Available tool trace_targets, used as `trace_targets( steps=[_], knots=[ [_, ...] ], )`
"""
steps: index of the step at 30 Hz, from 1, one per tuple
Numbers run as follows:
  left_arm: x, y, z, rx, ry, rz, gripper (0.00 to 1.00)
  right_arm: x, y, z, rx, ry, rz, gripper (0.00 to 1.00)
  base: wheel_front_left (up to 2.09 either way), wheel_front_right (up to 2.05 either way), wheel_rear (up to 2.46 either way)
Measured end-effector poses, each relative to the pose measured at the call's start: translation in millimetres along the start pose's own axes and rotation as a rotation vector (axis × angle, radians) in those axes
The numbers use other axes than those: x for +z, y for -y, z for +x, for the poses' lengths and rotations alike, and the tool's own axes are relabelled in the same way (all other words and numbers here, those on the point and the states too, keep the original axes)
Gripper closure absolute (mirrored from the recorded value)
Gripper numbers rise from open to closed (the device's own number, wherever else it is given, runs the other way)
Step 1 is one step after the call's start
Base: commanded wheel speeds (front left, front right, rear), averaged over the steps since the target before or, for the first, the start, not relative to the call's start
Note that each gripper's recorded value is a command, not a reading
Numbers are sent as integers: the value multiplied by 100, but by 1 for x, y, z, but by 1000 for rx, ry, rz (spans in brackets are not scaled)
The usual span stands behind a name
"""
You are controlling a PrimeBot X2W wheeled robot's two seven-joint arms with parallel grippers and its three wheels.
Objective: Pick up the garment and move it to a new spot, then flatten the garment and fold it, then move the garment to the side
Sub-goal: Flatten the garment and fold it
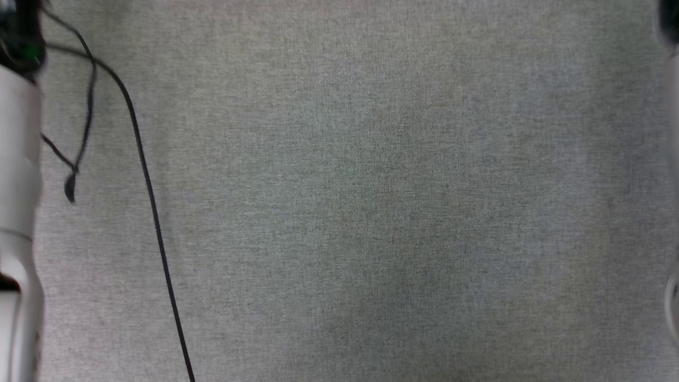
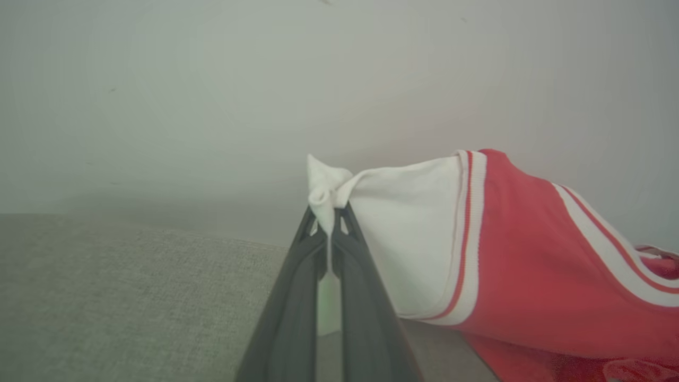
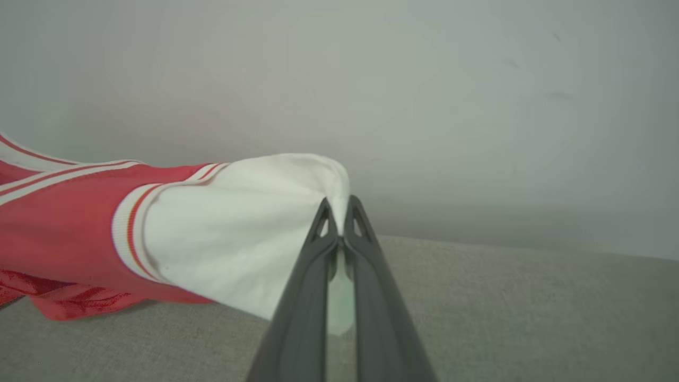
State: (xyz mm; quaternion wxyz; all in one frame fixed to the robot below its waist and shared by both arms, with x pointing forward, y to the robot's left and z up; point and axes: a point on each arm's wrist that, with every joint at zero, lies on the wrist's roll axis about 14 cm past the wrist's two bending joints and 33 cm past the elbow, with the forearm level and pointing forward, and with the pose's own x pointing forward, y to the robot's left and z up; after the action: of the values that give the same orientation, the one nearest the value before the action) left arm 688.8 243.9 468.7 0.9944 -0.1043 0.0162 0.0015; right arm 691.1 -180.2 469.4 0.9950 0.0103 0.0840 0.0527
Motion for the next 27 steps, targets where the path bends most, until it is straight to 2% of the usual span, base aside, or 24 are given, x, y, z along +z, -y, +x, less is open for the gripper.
trace_targets(
  steps=[4,9,17,27],
  knots=[
    [-13,-4,-27,8,-19,-32,100,-37,4,-25,-12,-67,49,100,0,0,0],
    [-36,-12,-75,28,-56,-46,100,-62,16,-59,-40,-102,85,100,0,0,0],
    [-54,-16,-150,66,-92,-55,100,-76,25,-117,-60,-130,112,100,0,0,0],
    [-54,-15,-247,118,-117,-46,100,-89,37,-221,-137,-173,169,100,0,0,0]
  ],
)
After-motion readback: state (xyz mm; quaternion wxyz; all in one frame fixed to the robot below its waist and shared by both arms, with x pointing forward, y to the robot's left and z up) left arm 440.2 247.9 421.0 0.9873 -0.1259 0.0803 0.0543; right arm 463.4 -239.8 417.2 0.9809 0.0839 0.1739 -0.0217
